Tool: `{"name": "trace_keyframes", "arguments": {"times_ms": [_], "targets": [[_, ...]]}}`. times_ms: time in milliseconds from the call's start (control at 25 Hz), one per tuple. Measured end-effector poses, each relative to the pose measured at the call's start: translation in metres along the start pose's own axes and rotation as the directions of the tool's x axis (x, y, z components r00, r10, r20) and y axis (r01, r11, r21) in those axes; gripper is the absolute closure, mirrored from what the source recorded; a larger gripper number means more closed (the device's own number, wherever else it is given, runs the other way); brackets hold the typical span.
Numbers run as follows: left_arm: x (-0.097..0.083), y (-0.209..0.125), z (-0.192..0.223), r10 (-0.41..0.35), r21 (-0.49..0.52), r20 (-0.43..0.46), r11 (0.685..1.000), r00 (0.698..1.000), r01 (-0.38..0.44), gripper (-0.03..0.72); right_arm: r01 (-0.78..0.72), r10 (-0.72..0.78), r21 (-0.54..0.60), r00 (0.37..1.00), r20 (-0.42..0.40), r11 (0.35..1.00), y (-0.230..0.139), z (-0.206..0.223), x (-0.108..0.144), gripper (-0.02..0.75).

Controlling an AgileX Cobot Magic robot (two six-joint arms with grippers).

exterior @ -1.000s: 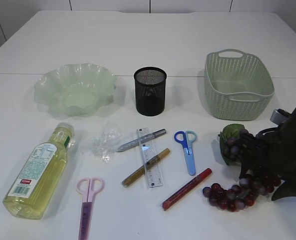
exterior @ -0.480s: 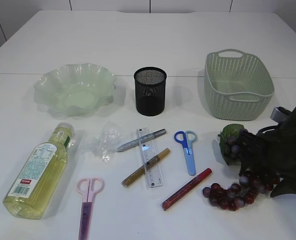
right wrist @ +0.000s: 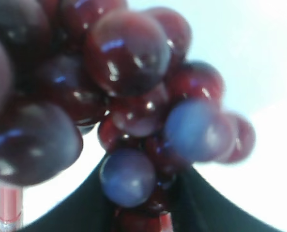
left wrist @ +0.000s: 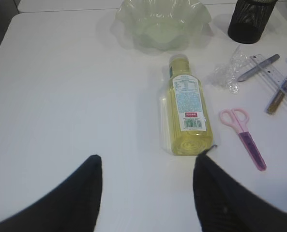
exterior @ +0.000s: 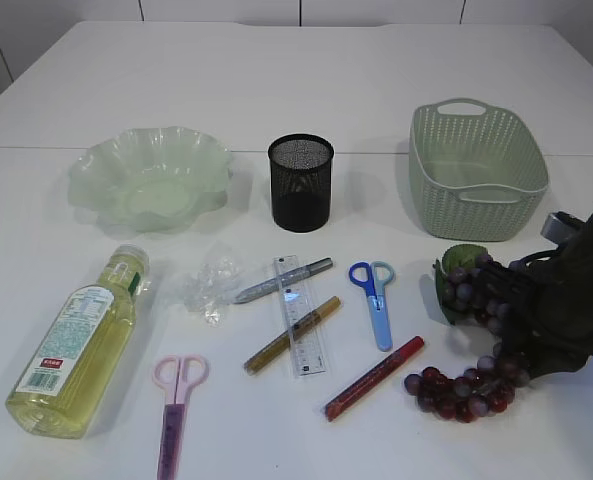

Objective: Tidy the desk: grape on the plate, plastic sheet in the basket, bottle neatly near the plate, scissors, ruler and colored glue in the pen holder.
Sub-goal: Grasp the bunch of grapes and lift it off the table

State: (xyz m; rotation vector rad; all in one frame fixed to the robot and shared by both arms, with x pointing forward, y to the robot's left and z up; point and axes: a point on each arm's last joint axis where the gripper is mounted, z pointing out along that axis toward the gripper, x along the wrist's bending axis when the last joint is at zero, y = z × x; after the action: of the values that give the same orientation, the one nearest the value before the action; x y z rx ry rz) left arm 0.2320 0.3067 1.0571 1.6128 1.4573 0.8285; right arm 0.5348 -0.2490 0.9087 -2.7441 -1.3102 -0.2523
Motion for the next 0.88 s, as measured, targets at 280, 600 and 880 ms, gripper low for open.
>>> {"name": "trace_keyframes", "arguments": {"times_ms": [280, 600, 880], "targets": [[0.0, 0.0, 0.0, 0.0, 0.0, 0.0, 1.0, 1.0, 0.0, 0.253, 0.051, -0.051, -0.002, 0.999, 0.006, 0.999, 0.0, 0.0, 0.0, 0.587], [0.0, 0.0, 0.0, 0.0, 0.0, 0.0, 1.0, 1.0, 0.0, 0.253, 0.134, -0.133, -0.046, 0.991, 0.031, 0.99, 0.001, -0.016, -0.003, 0.595], [0.0, 0.0, 0.0, 0.0, 0.0, 0.0, 1.0, 1.0, 0.0, 0.253, 0.213, -0.213, -0.089, 0.977, 0.015, 0.973, -0.002, -0.037, -0.003, 0.597]]}}
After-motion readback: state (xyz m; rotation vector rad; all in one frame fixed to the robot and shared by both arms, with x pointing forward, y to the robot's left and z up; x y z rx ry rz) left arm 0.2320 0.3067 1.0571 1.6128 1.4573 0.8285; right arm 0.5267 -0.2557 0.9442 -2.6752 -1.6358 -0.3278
